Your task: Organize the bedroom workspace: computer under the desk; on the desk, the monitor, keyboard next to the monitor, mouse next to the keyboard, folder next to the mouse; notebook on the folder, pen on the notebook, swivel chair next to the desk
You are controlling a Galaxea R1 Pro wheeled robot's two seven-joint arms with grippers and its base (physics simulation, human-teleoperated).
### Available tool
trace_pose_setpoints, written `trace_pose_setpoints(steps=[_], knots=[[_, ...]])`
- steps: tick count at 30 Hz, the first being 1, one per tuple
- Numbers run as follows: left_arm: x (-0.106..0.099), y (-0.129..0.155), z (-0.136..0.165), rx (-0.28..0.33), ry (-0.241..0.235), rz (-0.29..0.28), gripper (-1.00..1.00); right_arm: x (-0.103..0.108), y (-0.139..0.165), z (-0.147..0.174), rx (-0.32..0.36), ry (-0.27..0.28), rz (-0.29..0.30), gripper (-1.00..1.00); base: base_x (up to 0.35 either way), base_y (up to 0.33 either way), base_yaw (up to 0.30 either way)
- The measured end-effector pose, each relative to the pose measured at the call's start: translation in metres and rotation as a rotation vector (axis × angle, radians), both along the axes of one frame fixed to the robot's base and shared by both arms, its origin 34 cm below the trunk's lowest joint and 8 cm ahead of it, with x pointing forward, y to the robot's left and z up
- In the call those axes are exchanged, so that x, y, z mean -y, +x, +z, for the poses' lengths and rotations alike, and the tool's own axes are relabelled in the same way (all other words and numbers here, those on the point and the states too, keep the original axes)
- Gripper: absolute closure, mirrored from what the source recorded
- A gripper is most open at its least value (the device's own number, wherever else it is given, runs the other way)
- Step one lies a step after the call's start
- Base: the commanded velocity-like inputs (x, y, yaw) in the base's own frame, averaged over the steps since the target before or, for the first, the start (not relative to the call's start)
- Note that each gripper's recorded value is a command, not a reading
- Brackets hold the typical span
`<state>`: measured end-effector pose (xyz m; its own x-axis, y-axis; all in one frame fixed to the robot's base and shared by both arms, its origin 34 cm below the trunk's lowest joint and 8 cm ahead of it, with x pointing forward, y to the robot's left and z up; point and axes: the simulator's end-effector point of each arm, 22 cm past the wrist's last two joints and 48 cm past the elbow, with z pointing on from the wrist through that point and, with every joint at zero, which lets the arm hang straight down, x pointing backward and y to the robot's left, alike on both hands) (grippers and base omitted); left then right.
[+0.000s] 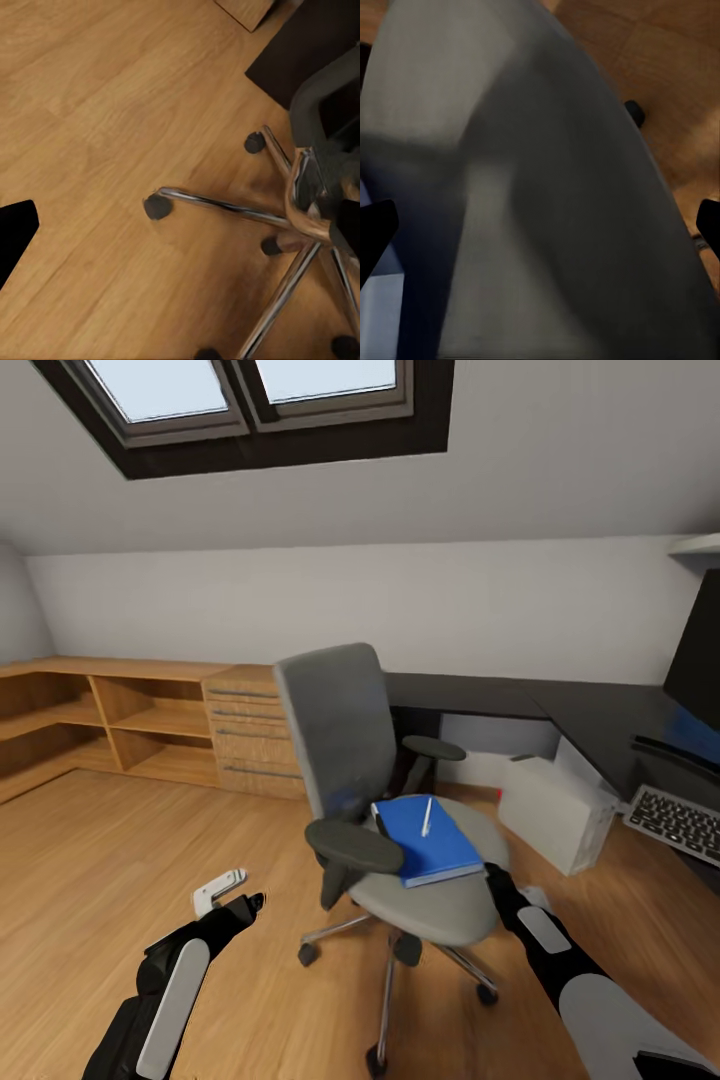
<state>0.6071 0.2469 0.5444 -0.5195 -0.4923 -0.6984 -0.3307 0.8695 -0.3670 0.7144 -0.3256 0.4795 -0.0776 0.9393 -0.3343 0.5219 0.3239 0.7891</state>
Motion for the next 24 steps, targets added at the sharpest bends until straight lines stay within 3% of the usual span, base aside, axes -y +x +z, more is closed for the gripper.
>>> trace_pose_setpoints(steps=[9,24], knots=[[-0.0004,0.0002,-0.0001,0.001,0.002,0.002,-1.00,0.0004,0.0000,0.0001,0.001,-0.001,-0.003,-1.00,0.000,0.000,0.245],[-0.0010,-0.0001,-0.0008,-0.002,0.009,0.004,-1.00,0.0054,0.0048,0.0094,0.044,-0.005,-0.002,-1.00,0.000,0.000,0.013]])
